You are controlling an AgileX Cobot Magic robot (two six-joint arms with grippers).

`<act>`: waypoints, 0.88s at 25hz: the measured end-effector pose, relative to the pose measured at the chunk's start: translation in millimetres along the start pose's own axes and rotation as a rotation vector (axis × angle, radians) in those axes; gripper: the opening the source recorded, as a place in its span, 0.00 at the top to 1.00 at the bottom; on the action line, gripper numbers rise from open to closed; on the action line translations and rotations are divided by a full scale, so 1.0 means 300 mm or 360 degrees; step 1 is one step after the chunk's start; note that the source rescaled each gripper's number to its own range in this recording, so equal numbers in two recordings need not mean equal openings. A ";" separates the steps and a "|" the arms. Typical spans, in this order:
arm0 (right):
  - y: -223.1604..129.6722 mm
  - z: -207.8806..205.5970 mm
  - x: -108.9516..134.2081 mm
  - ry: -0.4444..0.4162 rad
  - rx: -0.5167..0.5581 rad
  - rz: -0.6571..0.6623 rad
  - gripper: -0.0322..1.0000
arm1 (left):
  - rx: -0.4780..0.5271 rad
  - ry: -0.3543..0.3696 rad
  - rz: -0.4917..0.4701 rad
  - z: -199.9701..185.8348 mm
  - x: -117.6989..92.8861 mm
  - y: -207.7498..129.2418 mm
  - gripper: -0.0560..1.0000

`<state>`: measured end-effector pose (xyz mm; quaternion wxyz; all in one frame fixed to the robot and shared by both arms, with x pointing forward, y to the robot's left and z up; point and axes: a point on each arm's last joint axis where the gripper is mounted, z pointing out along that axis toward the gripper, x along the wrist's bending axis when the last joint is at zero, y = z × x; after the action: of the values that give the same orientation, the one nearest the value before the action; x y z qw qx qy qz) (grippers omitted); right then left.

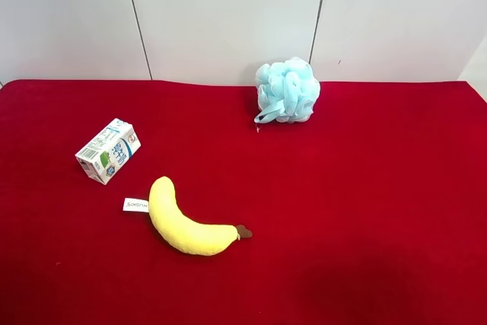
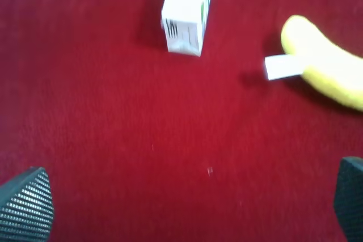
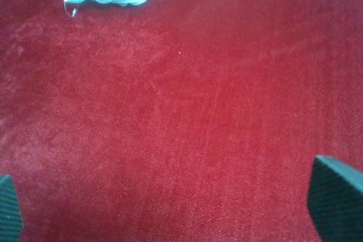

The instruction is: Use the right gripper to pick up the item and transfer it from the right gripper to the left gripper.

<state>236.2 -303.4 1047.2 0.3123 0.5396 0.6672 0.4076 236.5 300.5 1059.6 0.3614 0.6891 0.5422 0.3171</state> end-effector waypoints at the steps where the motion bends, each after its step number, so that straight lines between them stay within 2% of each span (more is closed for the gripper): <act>1: 0.000 0.000 0.000 0.0000 0.0000 0.0000 0.01 | -0.0030 0.0002 0.0003 0.000 0.000 -0.003 0.00; 19: 0.000 0.000 0.000 0.0000 0.0000 0.0000 0.01 | -0.0075 0.0007 0.0008 0.018 0.000 -0.007 0.00; 22: 0.000 0.000 0.000 0.0000 0.0000 0.0000 0.01 | -0.0072 0.0057 -0.0024 0.018 0.000 -0.007 0.00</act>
<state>236.2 -303.4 1047.2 0.3123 0.5396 0.6672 0.4076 239.8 299.9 1054.9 0.3694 0.6709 0.5465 0.3389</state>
